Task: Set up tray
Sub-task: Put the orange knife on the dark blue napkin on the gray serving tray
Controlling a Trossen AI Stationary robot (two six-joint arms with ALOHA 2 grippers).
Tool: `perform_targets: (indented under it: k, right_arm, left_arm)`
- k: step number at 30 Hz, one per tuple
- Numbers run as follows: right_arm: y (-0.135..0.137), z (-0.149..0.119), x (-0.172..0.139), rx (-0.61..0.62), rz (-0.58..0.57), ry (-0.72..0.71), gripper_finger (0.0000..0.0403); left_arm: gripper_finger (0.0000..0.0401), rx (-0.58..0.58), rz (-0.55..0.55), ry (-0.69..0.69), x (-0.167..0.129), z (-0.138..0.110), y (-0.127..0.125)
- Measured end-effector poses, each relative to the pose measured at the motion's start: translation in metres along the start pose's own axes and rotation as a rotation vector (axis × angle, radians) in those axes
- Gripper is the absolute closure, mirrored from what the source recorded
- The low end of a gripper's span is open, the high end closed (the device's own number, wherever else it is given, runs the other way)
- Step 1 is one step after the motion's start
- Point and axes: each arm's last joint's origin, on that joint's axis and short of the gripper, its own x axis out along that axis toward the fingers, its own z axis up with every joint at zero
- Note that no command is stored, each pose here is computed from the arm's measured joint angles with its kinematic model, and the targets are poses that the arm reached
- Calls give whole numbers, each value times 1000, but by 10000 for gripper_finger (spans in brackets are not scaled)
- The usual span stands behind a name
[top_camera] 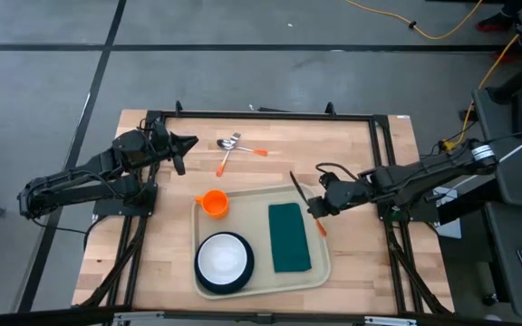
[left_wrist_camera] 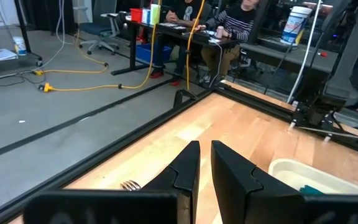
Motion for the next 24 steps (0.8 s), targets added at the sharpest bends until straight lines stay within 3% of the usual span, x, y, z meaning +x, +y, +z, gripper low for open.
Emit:
perform_targets:
  k: [9,24]
  right_arm:
    - [5,-8,32,100,-20,-18,369]
    - [0,-53,78,303,-125,-22,369]
  left_arm:
    - [368,1,-25,13,0,-1,-1]
    - [368,21,-24,18,0,-1,0]
